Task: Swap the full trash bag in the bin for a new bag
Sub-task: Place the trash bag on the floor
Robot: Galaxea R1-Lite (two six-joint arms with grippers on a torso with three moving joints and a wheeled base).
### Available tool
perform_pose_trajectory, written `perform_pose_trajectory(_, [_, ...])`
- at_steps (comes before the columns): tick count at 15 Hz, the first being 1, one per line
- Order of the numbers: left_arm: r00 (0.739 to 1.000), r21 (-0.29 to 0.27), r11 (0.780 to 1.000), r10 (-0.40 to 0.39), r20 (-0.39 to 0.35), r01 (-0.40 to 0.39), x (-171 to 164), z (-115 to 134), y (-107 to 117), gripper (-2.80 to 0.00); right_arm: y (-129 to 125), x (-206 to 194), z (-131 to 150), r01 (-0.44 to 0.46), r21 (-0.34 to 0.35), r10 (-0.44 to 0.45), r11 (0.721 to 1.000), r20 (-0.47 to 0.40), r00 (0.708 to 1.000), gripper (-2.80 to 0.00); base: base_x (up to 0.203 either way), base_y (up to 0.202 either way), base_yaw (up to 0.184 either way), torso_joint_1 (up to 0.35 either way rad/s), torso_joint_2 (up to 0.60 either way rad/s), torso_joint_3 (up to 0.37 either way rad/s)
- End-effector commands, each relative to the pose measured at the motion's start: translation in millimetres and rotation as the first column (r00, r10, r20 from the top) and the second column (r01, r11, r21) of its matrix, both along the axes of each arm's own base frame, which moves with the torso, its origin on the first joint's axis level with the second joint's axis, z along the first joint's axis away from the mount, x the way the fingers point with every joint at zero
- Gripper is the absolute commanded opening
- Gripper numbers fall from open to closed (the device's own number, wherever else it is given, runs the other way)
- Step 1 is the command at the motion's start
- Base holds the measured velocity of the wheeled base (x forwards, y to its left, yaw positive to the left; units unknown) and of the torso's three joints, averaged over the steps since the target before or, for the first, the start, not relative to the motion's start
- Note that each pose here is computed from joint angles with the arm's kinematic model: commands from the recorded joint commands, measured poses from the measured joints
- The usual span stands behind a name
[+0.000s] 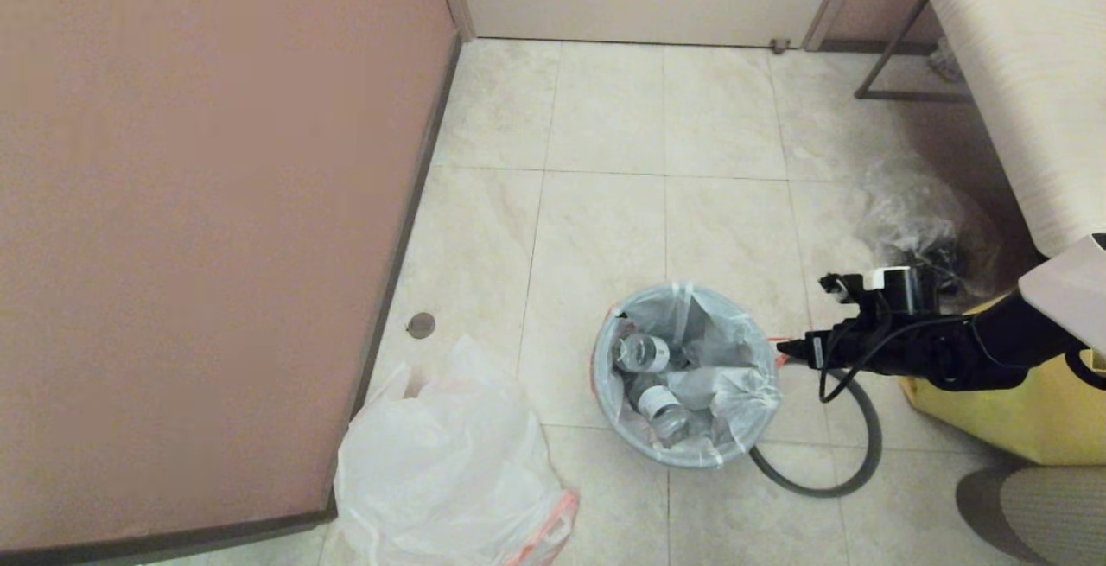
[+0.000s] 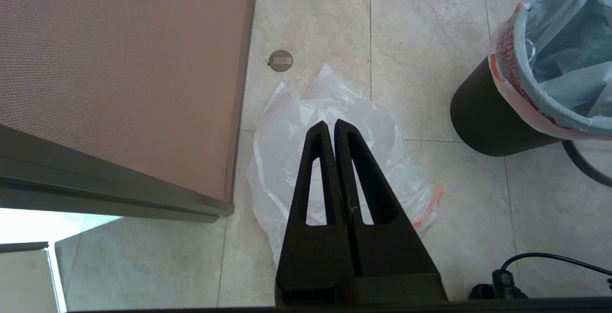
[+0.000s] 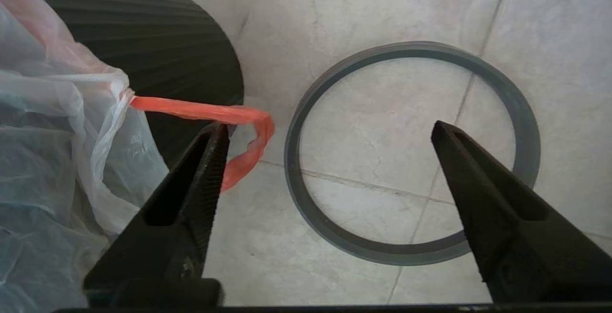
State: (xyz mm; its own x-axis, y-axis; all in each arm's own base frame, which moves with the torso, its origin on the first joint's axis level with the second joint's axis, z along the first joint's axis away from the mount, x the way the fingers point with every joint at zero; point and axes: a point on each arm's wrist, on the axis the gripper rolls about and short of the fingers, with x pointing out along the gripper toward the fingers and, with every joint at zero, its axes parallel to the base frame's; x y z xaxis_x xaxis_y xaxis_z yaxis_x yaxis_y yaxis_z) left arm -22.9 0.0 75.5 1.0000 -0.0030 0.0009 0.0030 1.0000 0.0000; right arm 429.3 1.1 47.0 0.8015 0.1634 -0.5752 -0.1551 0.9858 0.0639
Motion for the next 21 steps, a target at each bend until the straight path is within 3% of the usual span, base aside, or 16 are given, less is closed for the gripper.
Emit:
perform_pose_trajectory(1, [1.000,0.000,1.000,0.001,-0.001,-0.001,0.1,0.0,0.0,-2.80,2.0,-1.3,1.4,-0.006,0.000,0.006,1.000,0.002,1.000,0.00,0.000,0.000,0.000,0.000,0.00,0.000])
perform_pose_trajectory(5, [1.000,0.000,1.000,0.000,-0.001,0.000,0.1,0.0,0.0,-2.80,8.5,9.4,-23.9,-0.019,-0.010,0.019,1.000,-0.034,0.999,0.00,0.000,0.000,0.000,0.000,0.00,0.000])
perform_pose_trajectory(10, [1.000,0.000,1.000,0.001,-0.001,-0.001,0.1,0.0,0.0,-2.80,8.8,40.0,-28.7,0.022,-0.049,-0.021,0.999,0.026,0.999,0.00,0.000,0.000,0.000,0.000,0.00,0.000])
perform_pose_trajectory(11, [1.000,0.000,1.000,0.001,-0.001,-0.001,0.1,0.0,0.0,-2.80,7.7,41.1,-26.0,0.029,-0.051,-0.027,0.998,0.030,0.999,-2.80,0.000,0.000,0.000,0.000,0.00,0.000])
perform_pose_trajectory(17, [1.000,0.000,1.000,0.001,-0.001,-0.001,0.1,0.0,0.0,-2.80,6.8,27.1,-5.8,0.033,-0.040,-0.034,0.999,-0.008,0.999,-2.80,0.000,0.000,0.000,0.000,0.00,0.000])
perform_pose_trajectory(21, [1.000,0.000,1.000,0.000,-0.001,0.000,0.1,0.0,0.0,-2.80,9.6,13.2,19.8,0.076,0.039,-0.075,0.996,-0.023,0.997,-2.80,0.000,0.000,0.000,0.000,0.00,0.000])
